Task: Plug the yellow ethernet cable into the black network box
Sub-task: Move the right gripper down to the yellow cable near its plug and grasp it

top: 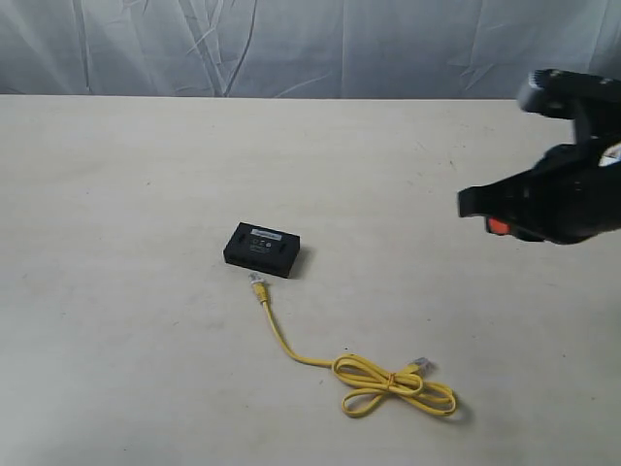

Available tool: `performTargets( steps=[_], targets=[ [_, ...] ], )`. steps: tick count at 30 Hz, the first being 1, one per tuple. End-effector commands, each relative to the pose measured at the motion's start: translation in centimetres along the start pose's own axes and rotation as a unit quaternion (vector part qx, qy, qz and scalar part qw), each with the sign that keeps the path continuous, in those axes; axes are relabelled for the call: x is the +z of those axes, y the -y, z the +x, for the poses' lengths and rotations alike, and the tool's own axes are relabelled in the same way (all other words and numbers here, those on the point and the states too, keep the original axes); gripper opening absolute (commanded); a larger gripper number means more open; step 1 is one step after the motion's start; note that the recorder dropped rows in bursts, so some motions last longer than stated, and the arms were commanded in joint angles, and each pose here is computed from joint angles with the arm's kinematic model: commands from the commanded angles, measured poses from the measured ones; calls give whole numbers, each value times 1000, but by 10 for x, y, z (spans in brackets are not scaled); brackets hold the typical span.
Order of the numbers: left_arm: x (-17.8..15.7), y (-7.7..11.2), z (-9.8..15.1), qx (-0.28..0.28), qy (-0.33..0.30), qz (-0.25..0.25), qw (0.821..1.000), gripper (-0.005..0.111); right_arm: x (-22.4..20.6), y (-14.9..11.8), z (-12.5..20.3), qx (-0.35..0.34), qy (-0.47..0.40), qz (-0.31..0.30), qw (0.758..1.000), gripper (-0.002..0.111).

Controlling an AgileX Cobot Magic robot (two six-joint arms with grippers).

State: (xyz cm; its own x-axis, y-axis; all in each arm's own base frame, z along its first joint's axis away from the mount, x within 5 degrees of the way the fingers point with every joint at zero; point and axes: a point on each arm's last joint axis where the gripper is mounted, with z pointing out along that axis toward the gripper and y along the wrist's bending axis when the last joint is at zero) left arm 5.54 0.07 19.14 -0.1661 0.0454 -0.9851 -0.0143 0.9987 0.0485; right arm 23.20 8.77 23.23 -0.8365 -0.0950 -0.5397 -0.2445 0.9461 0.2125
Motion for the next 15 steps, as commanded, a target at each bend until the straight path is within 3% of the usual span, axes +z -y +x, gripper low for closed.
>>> performTargets(
  steps=[1,5,15],
  targets=[
    [0,0,0,-3,7,0,1000,0,28,-41,-13,-64,-64,-39,995,-1],
    [0,0,0,-3,7,0,1000,0,54,-81,-14,-115,-138,-67,981,-1],
    [0,0,0,-3,7,0,1000,0,101,-156,-8,-202,-220,-93,950,-1]
  ],
)
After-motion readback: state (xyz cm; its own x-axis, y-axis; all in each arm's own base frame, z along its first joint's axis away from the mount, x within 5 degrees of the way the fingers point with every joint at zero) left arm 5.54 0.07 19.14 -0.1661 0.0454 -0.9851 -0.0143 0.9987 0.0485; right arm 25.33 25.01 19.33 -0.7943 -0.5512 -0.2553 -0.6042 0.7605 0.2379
